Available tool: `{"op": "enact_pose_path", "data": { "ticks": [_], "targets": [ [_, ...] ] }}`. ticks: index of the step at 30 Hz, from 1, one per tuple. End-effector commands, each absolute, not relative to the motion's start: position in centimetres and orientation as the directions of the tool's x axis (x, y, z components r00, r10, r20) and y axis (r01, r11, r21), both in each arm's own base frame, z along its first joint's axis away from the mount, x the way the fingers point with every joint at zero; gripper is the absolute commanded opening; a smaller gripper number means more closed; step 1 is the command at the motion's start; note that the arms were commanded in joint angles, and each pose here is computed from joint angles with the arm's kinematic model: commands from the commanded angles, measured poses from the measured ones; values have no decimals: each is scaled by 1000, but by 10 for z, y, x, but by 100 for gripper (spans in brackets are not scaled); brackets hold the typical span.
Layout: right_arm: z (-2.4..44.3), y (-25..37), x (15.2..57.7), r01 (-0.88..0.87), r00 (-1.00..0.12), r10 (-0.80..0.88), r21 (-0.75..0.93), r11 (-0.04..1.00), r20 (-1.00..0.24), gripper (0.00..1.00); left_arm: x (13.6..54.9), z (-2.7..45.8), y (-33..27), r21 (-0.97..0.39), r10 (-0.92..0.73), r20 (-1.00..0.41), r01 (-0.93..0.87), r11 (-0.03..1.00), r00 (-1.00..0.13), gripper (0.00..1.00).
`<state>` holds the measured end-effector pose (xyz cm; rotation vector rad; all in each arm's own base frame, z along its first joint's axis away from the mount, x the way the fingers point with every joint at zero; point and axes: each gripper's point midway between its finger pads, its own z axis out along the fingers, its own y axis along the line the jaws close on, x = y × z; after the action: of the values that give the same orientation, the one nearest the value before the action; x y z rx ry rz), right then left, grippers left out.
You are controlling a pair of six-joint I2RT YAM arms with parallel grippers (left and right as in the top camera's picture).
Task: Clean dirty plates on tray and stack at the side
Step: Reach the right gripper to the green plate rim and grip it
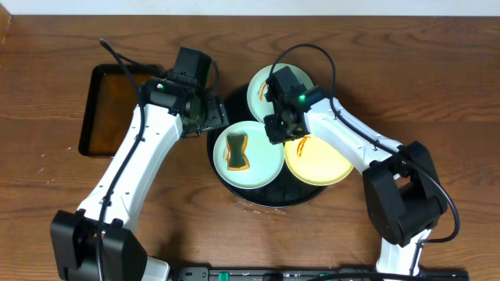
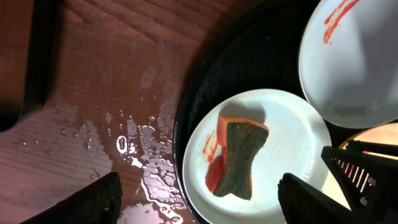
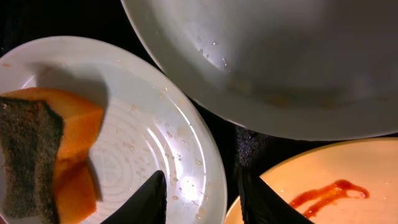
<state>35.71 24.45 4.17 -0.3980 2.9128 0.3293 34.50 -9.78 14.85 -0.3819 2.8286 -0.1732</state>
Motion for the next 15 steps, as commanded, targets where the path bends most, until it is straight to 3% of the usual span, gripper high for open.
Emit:
{"op": "enact_pose_path", "data": {
  "ticks": [1, 15],
  "targets": [
    [44, 249, 358, -313, -936, -271, 180, 933, -223, 36, 345, 148, -96, -150, -289, -261, -257, 955, -921, 81],
    [18, 246, 356, -298, -946, -269, 156, 942, -183, 31, 345, 148, -96, -150, -289, -261, -257, 955, -921, 81]
  ]
}}
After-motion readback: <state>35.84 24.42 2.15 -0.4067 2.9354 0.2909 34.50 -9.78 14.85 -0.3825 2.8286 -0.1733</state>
